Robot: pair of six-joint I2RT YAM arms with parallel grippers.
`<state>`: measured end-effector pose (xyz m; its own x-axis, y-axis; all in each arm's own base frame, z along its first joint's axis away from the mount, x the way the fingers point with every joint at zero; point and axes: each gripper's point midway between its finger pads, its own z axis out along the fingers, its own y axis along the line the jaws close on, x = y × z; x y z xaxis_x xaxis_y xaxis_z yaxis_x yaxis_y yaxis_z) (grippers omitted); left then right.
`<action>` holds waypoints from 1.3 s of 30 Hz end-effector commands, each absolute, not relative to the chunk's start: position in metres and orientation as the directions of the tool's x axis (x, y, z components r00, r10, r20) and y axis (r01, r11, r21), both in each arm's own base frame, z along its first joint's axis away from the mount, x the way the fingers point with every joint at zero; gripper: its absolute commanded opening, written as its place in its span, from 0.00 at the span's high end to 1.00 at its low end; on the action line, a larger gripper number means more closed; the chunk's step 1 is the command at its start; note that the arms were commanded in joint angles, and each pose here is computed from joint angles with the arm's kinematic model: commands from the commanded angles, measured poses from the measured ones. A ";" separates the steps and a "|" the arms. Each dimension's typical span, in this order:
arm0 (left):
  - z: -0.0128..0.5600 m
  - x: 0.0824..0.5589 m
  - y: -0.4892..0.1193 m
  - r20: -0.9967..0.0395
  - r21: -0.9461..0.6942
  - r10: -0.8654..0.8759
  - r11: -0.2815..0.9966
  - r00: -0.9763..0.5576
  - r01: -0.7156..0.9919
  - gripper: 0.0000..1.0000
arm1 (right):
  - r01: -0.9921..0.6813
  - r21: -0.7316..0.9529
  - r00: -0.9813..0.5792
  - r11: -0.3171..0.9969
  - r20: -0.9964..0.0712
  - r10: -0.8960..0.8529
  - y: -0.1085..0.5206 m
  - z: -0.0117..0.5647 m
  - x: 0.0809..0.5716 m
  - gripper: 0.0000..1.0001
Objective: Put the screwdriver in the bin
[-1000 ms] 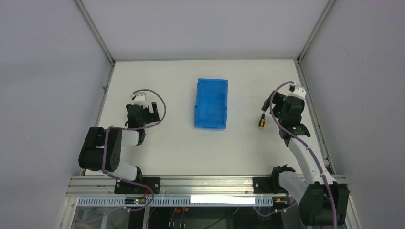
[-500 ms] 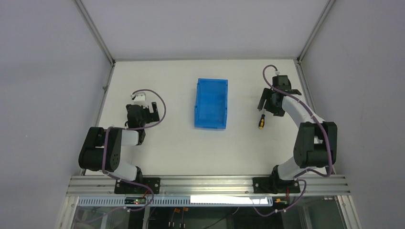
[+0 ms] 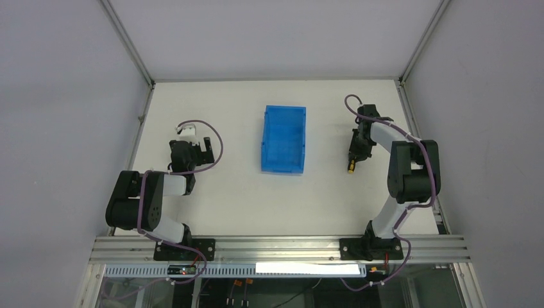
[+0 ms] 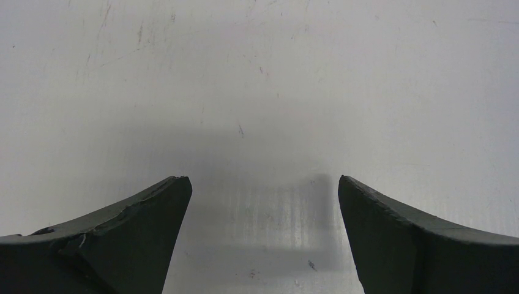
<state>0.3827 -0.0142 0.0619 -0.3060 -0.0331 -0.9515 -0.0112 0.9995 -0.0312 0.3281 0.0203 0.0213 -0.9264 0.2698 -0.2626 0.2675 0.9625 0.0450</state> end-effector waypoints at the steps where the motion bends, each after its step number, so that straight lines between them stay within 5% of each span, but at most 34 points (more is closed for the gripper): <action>1: 0.079 0.393 -0.015 -0.968 -0.047 -0.045 0.999 -0.248 0.000 0.00 | 0.248 0.033 -0.928 0.968 -0.278 0.248 0.024 0.025 0.333 0.88; 3: 0.079 0.393 -0.016 -0.968 -0.046 -0.045 0.999 -0.248 0.000 0.00 | 0.241 0.026 -0.927 0.970 -0.290 0.238 0.024 0.036 0.333 1.00; 25: 0.079 0.393 -0.016 -0.967 -0.047 -0.045 0.999 -0.249 0.001 0.00 | 0.063 0.300 -0.743 0.952 -0.623 0.245 0.096 0.283 0.342 1.00; 33: 0.079 0.393 -0.015 -0.968 -0.047 -0.045 0.999 -0.249 0.001 0.00 | -0.134 0.404 -0.688 0.905 -0.695 0.208 0.202 0.307 0.354 1.00; 39: 0.079 0.393 -0.016 -0.968 -0.047 -0.045 0.999 -0.248 0.001 0.00 | -0.212 0.377 -0.707 0.902 -0.696 0.125 0.270 0.274 0.364 1.00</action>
<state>0.3827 -0.0142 0.0619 -0.3060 -0.0331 -0.9515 -0.0112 0.9995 -0.0312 0.3395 0.2364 0.2709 -0.7502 0.0882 -0.6553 -0.1996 0.9147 0.3515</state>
